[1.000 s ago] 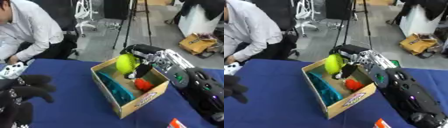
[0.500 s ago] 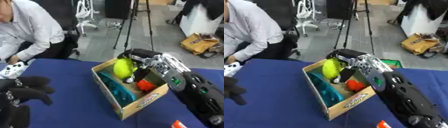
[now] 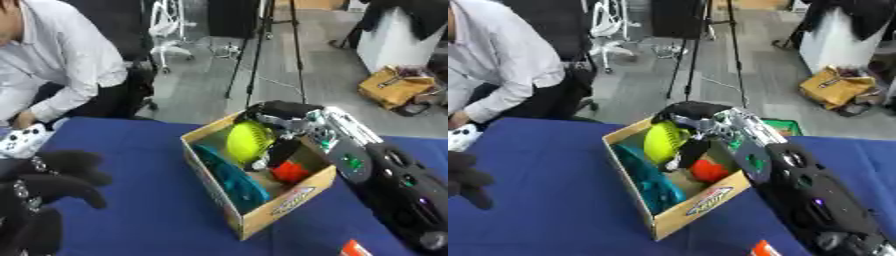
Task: Pick up objects on the table and place them in the box.
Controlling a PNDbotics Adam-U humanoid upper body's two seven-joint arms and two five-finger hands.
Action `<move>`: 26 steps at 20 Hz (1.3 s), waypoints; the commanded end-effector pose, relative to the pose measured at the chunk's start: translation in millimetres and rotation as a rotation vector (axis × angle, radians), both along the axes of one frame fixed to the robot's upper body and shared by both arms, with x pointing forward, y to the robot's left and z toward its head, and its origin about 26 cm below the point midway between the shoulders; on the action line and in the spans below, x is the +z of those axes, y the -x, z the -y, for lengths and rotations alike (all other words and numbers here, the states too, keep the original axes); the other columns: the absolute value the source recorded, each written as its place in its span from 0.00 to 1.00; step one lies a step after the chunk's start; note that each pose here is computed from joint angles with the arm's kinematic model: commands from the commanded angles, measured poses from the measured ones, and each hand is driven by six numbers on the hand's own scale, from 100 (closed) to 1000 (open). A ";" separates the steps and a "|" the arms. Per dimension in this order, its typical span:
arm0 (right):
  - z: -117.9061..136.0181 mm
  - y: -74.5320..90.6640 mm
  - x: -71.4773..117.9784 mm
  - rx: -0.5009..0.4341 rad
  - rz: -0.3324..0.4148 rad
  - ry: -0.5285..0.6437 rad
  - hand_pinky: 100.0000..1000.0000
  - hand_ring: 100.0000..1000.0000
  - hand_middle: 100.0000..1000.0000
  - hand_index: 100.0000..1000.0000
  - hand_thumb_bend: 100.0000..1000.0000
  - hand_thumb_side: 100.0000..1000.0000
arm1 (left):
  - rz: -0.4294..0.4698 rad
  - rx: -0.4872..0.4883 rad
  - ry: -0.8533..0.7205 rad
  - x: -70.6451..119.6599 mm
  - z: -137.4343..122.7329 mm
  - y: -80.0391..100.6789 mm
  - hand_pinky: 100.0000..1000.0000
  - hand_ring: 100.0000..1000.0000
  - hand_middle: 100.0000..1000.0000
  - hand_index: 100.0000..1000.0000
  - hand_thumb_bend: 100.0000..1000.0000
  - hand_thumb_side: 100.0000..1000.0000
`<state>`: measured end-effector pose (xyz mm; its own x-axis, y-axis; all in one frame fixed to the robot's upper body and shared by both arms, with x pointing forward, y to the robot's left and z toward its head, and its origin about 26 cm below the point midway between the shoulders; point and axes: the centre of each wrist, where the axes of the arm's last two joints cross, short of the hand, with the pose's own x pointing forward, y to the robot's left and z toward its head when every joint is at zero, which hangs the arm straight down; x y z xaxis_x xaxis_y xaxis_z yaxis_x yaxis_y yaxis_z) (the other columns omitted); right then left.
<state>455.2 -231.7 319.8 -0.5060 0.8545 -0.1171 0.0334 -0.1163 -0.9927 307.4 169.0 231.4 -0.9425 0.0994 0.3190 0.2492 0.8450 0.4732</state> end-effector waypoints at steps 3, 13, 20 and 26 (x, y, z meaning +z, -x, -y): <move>1.0 6.2 20.1 0.010 0.061 0.030 0.81 0.69 0.77 0.89 0.57 0.34 | 0.021 -0.009 -0.003 5.2 -0.3 2.6 0.46 0.66 0.73 0.69 0.00 0.48; -0.8 7.7 23.8 0.021 0.086 0.057 0.93 0.83 0.88 1.00 0.70 0.48 | 0.017 -0.011 -0.006 4.5 -0.2 2.7 0.46 0.66 0.73 0.69 0.00 0.48; -0.9 8.8 27.0 0.024 0.122 0.053 0.95 0.85 0.89 1.00 0.70 0.50 | 0.013 -0.010 -0.007 4.0 -0.4 2.8 0.45 0.66 0.73 0.69 0.00 0.48; 0.7 19.4 38.1 0.056 0.173 0.015 0.93 0.82 0.87 1.00 0.69 0.52 | 0.001 -0.001 -0.006 1.2 -2.8 2.8 0.45 0.66 0.73 0.69 0.00 0.48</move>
<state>445.6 -226.1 335.2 -0.5322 0.8241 -0.1941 0.1433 -0.1383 -0.9800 307.1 170.2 228.2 -0.9379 0.0973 0.3331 0.2560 0.8421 0.4747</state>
